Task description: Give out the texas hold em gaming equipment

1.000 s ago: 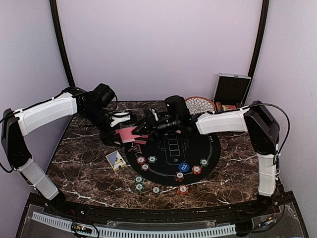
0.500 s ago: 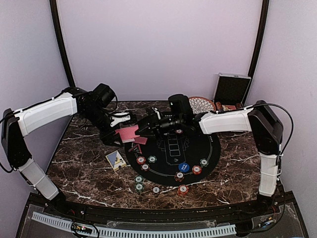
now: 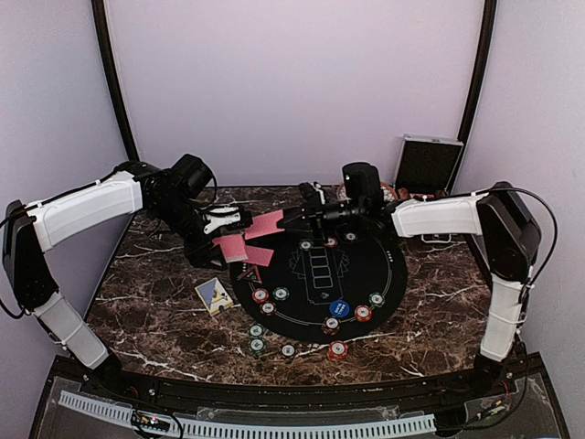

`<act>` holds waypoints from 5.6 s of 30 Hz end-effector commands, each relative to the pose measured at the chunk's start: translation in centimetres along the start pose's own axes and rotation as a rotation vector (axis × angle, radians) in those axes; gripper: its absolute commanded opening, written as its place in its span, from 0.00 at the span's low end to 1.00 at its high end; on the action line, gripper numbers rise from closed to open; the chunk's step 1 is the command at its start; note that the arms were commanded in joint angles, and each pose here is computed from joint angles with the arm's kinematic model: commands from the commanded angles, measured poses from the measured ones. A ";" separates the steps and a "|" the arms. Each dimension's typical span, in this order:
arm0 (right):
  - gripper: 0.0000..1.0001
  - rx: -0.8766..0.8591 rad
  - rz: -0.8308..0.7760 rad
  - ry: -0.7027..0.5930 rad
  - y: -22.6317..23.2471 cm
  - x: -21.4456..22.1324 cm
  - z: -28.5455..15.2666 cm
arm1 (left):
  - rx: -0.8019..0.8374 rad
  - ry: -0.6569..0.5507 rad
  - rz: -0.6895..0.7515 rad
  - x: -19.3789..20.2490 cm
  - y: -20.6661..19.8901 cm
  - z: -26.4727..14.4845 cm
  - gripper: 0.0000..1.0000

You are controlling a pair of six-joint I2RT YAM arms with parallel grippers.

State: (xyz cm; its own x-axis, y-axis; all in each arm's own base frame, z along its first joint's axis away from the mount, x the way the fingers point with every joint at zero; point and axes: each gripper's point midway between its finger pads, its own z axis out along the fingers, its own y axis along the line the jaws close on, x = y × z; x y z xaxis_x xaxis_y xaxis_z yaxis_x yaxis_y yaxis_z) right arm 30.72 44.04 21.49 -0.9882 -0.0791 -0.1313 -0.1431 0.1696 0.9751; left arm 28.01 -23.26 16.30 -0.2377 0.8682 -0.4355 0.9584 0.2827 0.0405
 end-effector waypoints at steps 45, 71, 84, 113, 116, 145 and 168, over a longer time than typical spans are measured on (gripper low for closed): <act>0.44 0.744 -0.110 -0.307 -16.5 -18.1 -14.6 | 0.013 -0.013 0.017 0.1 -1.0 -1.3 0.00; 0.75 0.199 -0.224 -0.030 -0.8 -0.1 -0.2 | 0.000 -0.072 0.002 -2.0 0.0 -1.8 0.00; 0.76 0.094 -0.207 0.067 0.3 2.6 5.6 | 0.006 -0.079 0.007 -2.4 0.0 -1.9 0.00; 0.70 0.034 -0.111 0.157 -1.5 2.7 10.2 | 0.014 -0.093 0.008 -2.9 -0.2 -1.9 0.00; 0.67 0.044 -0.107 0.150 -1.7 2.4 9.7 | 0.008 -0.093 0.010 -2.8 -0.2 -2.0 0.00; 0.38 0.015 -0.142 0.104 2.3 2.3 5.3 | -0.025 -0.077 0.016 -2.1 0.2 -1.8 0.00; 0.52 0.084 -0.121 0.139 -0.3 2.7 7.0 | -0.011 -0.093 0.012 -2.7 0.0 -2.3 0.00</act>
State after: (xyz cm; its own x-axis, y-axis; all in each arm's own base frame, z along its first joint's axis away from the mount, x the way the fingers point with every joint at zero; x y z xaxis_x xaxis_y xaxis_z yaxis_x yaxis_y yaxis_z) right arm 27.41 50.02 19.49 -0.9549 -0.2328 -0.1843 -0.2387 0.2328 0.9428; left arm 28.59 -24.22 17.68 -0.2303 0.8512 -0.4716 0.9573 0.2852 0.0472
